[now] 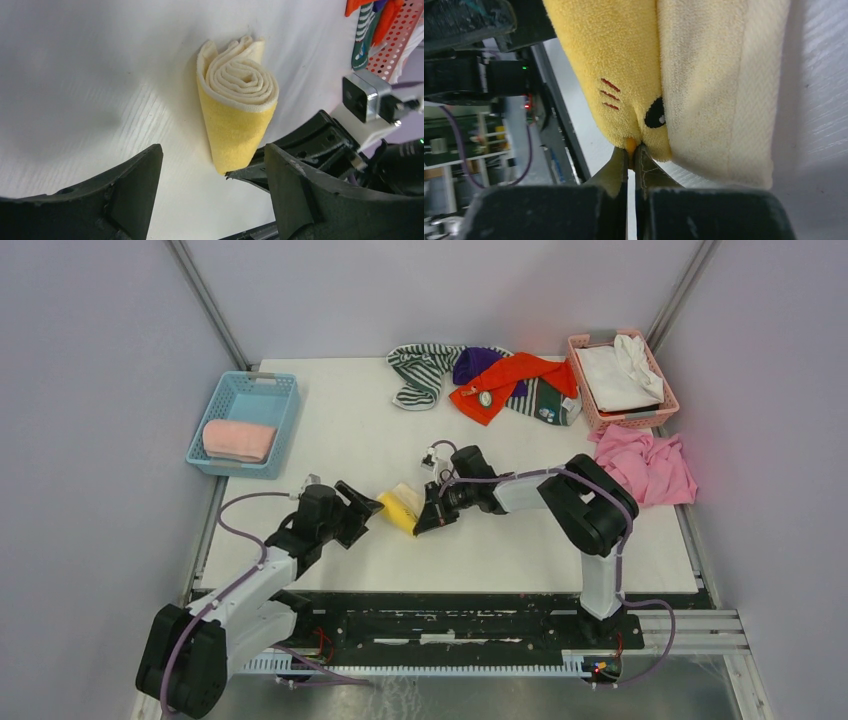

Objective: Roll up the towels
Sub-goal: Roll the towel at the center of the board.

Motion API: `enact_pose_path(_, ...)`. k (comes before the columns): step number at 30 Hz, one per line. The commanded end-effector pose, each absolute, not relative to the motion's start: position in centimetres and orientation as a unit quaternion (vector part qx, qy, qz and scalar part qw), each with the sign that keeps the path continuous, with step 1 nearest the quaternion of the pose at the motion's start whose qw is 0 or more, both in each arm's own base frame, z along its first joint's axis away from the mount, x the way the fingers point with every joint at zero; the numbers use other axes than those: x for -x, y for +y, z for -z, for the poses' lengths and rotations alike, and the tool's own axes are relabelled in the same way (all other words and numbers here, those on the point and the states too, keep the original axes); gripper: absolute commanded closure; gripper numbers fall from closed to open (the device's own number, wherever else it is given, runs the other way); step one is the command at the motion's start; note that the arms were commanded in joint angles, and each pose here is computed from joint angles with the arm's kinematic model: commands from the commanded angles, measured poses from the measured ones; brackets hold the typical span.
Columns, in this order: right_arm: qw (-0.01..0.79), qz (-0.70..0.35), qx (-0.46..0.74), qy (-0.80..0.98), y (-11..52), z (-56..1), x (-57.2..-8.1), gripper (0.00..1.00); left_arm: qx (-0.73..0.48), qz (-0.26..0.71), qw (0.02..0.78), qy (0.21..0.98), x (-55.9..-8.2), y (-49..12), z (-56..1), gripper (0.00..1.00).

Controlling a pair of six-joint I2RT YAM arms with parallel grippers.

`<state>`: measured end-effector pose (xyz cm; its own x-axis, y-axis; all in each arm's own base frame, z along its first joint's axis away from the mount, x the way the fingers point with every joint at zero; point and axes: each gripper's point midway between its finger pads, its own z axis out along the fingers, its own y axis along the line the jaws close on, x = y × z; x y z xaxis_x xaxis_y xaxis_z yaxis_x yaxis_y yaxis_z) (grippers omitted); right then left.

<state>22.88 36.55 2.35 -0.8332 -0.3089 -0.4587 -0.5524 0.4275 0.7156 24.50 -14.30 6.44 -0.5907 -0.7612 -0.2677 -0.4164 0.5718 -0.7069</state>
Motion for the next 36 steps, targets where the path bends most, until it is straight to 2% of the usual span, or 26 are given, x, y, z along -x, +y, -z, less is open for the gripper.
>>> enact_pose_path(1, -0.025, -0.487, 0.161, 0.858, 34.8, 0.0, -20.0, 0.99, 0.313, 0.356, 0.318, 0.821, -25.7, -15.6, -8.6, 0.18)
enact_pose_path(11, -0.064, -0.482, 0.132, 0.864, 34.6, -0.5, -21.0, 0.99, 0.302, 0.362, 0.299, 0.83, -28.2, -17.3, -7.2, 0.21)
enact_pose_path(18, -0.048, -0.449, 0.15, 0.879, 34.2, -0.7, -21.8, 0.95, 0.348, 0.3, 0.258, 0.85, -27.8, -16.1, -2.6, 0.35)
enact_pose_path(20, -0.035, -0.438, 0.163, 0.883, 34.0, -1.2, -22.0, 0.91, 0.364, 0.274, 0.242, 0.857, -27.0, -15.4, -1.1, 0.4)
enact_pose_path(23, 0.007, -0.423, 0.194, 0.885, 33.6, -2.8, -22.5, 0.76, 0.381, 0.233, 0.225, 0.866, -25.8, -14.3, 0.6, 0.47)
enact_pose_path(26, 0.06, -0.385, 0.24, 0.889, 33.0, -4.7, -23.0, 0.66, 0.386, 0.21, 0.218, 0.871, -25.1, -13.5, 1.4, 0.49)
enact_pose_path(29, 0.115, -0.33, 0.296, 0.889, 32.5, -6.6, -23.4, 0.51, 0.385, 0.202, 0.215, 0.874, -24.7, -13.3, 1.7, 0.51)
enact_pose_path(36, 0.285, -0.158, 0.44, 0.837, 33.6, -10.2, -24.9, 0.42, 0.384, 0.196, 0.212, 0.877, -24.4, -13.1, 1.8, 0.52)
